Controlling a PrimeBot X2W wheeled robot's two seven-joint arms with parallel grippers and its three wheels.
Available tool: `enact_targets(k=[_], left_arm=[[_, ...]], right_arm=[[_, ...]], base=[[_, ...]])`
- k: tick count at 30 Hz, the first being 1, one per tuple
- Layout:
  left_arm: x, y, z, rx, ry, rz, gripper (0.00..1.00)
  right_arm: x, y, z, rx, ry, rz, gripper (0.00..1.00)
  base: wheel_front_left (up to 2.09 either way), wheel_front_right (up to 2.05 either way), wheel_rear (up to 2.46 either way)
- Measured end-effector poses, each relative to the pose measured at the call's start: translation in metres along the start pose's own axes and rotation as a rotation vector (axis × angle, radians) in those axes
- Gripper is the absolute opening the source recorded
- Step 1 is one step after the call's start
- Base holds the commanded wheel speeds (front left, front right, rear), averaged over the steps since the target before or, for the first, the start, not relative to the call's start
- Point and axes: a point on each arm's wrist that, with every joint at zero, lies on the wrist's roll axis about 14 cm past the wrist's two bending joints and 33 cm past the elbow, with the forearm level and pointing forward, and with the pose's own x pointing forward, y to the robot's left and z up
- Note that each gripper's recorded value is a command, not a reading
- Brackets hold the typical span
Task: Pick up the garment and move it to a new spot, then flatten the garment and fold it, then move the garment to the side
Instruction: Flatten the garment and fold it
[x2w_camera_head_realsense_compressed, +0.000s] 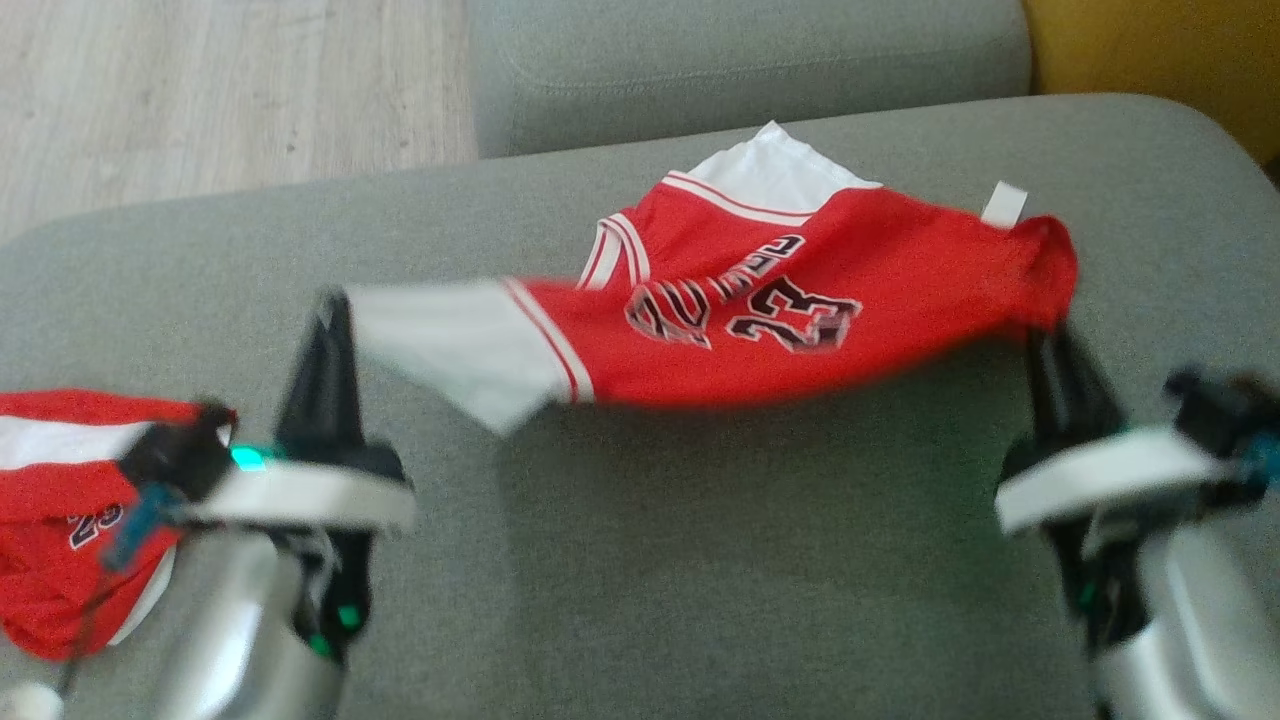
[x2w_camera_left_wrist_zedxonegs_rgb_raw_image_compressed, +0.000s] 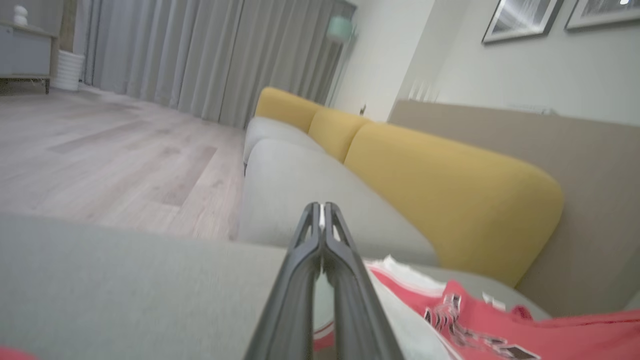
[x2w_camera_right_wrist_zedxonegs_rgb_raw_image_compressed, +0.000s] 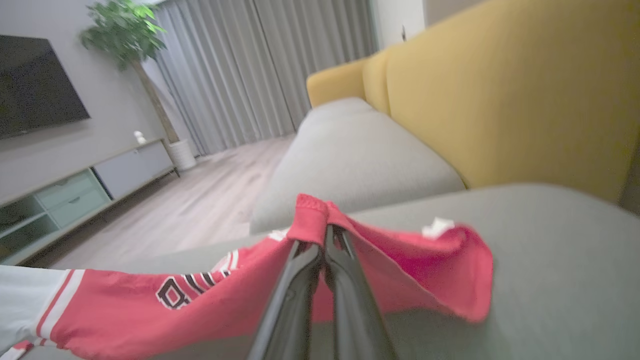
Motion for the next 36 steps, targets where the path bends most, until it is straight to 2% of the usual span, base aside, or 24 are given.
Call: enact_targets(k=[6, 12, 15, 18, 22, 28, 32, 34, 36], left_arm=[[0.031, -0.022, 0.099, -0.011, -0.213, -0.074, 0.0], [0.043, -0.039, 0.2, -0.094, -0.445, -0.094, 0.0], [0.038, -0.05, 0.249, -0.121, -0.568, -0.113, 0.0], [0.029, -0.053, 0.282, -0.136, -0.654, -0.112, 0.0], [0.027, -0.054, 0.29, -0.142, -0.655, -0.103, 0.0], [0.056, -0.048, 0.255, -0.111, -0.508, -0.105, 0.0], [0.098, -0.023, 0.211, -0.138, -0.343, -0.057, 0.0], [0.122, -0.01, 0.203, -0.091, -0.303, -0.035, 0.0], [0.147, 0.002, 0.207, -0.035, -0.298, -0.022, 0.0]], right_arm=[[0.03, 0.03, 0.106, -0.019, -0.18, 0.131, 0.0], [0.039, 0.062, 0.199, -0.009, -0.355, 0.232, 0.0], [0.036, 0.074, 0.235, -0.032, -0.434, 0.266, 0.0], [0.03, 0.077, 0.257, -0.032, -0.479, 0.272, 0.0], [0.033, 0.059, 0.259, 0.025, -0.454, 0.216, 0.0], [0.059, 0.052, 0.228, -0.003, -0.33, 0.182, 0.0], [0.099, 0.036, 0.194, -0.02, -0.205, 0.132, 0.0], [0.125, 0.03, 0.185, -0.014, -0.157, 0.116, 0.0], [0.153, 0.025, 0.184, -0.054, -0.137, 0.097, 0.0]], base=[[0.0, 0.0, 0.0], [0.0, 0.0, 0.0], [0.0, 0.0, 0.0], [0.0, 0.0, 0.0], [0.0, 0.0, 0.0], [0.0, 0.0, 0.0], [0.0, 0.0, 0.0], [0.0, 0.0, 0.0], [0.0, 0.0, 0.0]])
